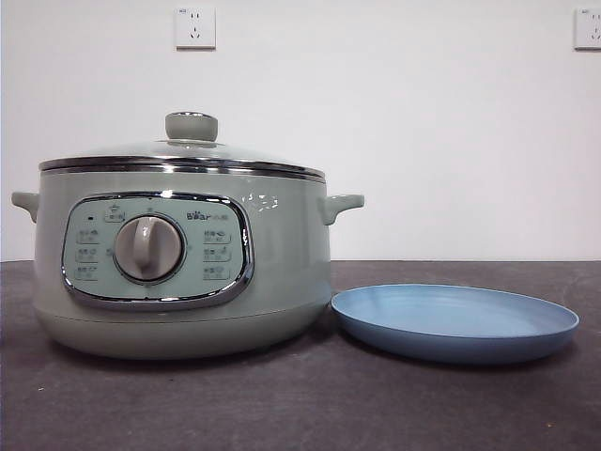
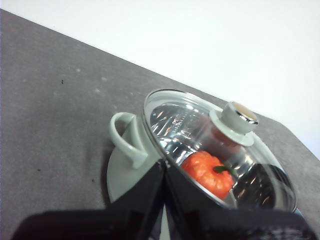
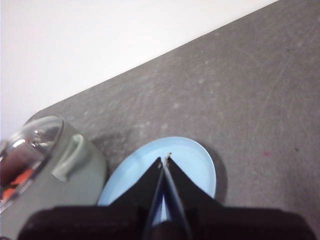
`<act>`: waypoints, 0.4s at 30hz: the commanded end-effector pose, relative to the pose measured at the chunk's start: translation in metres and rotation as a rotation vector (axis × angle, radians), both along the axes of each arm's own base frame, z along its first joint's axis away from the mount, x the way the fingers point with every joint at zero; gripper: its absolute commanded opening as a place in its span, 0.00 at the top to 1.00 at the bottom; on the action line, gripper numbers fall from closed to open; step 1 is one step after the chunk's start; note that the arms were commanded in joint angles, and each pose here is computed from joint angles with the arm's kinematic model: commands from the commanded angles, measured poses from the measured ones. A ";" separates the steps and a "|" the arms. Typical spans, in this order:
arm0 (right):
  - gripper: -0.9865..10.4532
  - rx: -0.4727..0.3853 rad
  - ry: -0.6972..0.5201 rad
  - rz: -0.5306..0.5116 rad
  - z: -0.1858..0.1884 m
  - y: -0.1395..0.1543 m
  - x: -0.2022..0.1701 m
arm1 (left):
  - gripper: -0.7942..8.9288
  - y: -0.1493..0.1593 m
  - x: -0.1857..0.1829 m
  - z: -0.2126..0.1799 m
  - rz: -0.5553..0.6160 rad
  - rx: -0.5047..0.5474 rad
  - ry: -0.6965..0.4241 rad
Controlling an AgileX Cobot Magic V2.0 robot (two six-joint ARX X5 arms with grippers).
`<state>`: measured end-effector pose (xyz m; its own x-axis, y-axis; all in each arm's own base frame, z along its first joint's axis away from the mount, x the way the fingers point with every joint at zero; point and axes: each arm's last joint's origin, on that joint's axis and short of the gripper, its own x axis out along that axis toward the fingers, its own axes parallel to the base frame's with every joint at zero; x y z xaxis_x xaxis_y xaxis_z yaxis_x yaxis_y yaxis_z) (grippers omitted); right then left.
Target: Take the pumpkin out from the steamer,put the pumpkin in the blue plate,close the lid
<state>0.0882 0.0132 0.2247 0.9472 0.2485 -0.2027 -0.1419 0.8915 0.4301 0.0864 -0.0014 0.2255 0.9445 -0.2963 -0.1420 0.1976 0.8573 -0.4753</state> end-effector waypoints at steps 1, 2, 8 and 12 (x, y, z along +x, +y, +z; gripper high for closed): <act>0.92 -0.015 -0.004 0.001 0.018 0.000 0.002 | 0.93 0.001 0.003 0.013 0.000 0.025 -0.008; 0.92 -0.025 0.000 0.004 0.025 0.000 0.004 | 0.93 0.001 0.004 0.018 -0.002 0.030 -0.003; 0.92 -0.108 0.012 0.022 0.068 0.001 0.013 | 0.93 0.001 0.015 0.050 -0.073 0.134 0.015; 0.92 -0.189 0.029 0.051 0.099 0.002 0.021 | 0.93 0.001 0.022 0.070 -0.118 0.179 0.045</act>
<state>0.1077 0.0152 0.3145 0.9258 0.2491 -0.2843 -0.1547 0.9360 0.3161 0.1076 -0.0005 0.2915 0.8995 -0.3626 -0.2439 0.2560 0.8896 -0.3784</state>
